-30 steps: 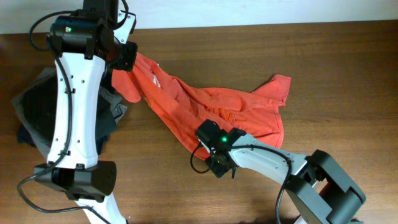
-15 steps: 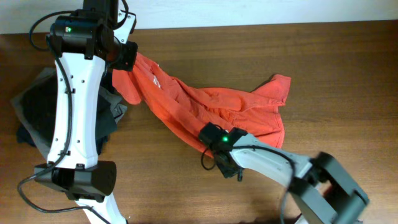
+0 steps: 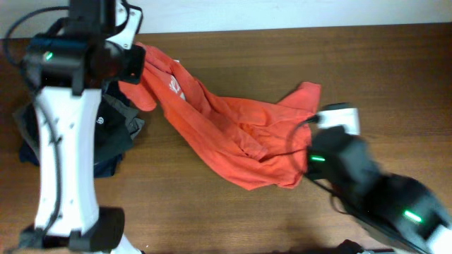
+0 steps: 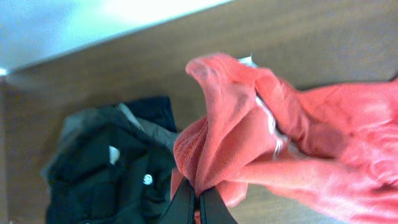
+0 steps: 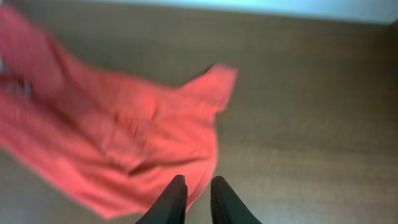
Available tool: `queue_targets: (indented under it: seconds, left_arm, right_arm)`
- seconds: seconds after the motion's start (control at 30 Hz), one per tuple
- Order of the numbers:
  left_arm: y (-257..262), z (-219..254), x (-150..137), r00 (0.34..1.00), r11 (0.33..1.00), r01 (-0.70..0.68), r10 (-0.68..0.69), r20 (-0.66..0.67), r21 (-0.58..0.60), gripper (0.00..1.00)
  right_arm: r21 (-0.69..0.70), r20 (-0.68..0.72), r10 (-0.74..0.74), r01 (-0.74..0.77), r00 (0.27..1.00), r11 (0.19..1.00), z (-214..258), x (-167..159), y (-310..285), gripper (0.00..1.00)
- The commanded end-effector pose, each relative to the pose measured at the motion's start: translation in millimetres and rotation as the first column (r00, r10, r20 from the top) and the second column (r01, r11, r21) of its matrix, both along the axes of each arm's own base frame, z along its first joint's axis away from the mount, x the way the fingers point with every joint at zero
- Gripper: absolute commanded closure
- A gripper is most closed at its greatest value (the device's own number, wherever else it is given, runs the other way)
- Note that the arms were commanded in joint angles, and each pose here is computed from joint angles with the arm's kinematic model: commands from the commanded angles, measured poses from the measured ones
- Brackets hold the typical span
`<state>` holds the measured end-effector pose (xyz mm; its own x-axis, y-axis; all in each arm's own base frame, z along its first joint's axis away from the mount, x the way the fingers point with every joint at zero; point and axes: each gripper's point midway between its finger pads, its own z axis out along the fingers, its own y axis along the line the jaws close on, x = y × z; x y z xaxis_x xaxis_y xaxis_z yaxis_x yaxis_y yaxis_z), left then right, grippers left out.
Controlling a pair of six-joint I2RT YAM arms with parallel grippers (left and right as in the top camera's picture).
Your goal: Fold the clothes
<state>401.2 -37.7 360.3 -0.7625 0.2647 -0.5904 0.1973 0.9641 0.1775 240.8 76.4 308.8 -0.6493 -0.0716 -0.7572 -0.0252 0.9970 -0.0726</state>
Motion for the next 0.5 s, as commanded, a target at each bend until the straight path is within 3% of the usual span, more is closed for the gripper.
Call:
queue_targets:
  seconds: [0.0, 0.17, 0.3, 0.47]
  left_arm:
    - [1, 34, -14, 0.995, 0.999, -0.004, 0.008, 0.103, -0.036, 1.0]
    - [-5, 29, -12, 0.996, 0.998, 0.018, -0.013, 0.087, -0.058, 0.99]
    - [-5, 27, -10, 0.997, 0.998, 0.017, -0.013, 0.08, -0.057, 1.0]
    - [-5, 28, -9, 0.996, 0.998, 0.017, -0.012, 0.086, -0.057, 0.99]
  right_arm:
    - [0.019, -0.028, 0.083, -0.082, 0.996, 0.996, 3, -5, 2, 0.76]
    - [0.071, -0.318, 0.258, -0.249, 0.912, 0.966, -74, -8, 49, 0.67]
    - [0.1, -0.528, 0.378, -0.386, 0.761, 0.917, -148, -12, 87, 0.66]
    - [0.067, -0.671, 0.463, -0.575, 0.579, 0.816, -228, -14, 133, 0.59]
